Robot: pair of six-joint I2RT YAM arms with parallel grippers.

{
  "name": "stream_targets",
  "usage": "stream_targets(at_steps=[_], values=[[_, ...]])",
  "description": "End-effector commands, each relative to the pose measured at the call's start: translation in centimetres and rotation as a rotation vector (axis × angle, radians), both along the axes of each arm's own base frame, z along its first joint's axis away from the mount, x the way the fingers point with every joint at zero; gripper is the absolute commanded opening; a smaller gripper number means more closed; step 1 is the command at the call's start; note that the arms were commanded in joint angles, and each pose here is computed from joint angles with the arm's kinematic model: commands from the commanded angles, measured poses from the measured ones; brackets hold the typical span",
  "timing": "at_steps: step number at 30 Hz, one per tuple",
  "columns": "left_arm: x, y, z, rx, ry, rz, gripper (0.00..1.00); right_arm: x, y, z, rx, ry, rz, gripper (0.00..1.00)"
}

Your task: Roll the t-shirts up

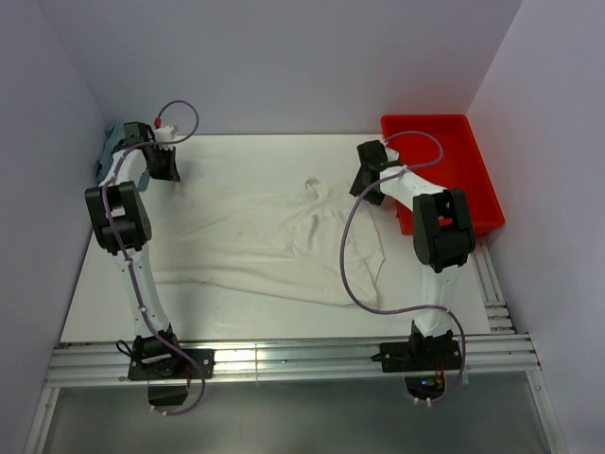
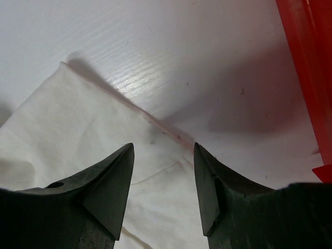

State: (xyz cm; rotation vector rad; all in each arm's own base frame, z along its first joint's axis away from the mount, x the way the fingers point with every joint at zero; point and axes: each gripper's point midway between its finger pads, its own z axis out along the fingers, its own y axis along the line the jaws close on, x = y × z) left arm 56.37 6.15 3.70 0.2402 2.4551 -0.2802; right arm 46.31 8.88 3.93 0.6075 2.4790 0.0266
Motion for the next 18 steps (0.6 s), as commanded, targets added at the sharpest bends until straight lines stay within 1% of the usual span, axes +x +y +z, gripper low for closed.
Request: stream_targets(at_steps=[1,8,12,14,17,18], values=[[1.6,0.4,2.2,0.035,-0.062,0.013,0.00,1.0,-0.2,0.8,-0.006,-0.008,0.007,0.57],[1.8,-0.4,2.6,0.044,-0.069,-0.003,0.00,0.8,0.4,0.1,0.009,0.033,0.039,0.57],[1.9,-0.8,2.8,0.047,-0.069,-0.009,0.00,0.6,0.4,-0.2,0.010,0.052,0.039,0.54],[2.0,-1.0,3.0,0.044,-0.069,-0.013,0.00,0.3,0.4,-0.4,0.007,0.067,0.039,0.54],[2.1,-1.2,3.4,0.049,-0.076,-0.019,0.00,0.4,0.6,-0.6,0.012,0.075,0.046,0.48],[2.0,-1.3,3.5,0.049,-0.078,-0.022,0.00,0.3,0.5,-0.7,0.011,0.076,0.046,0.39]])
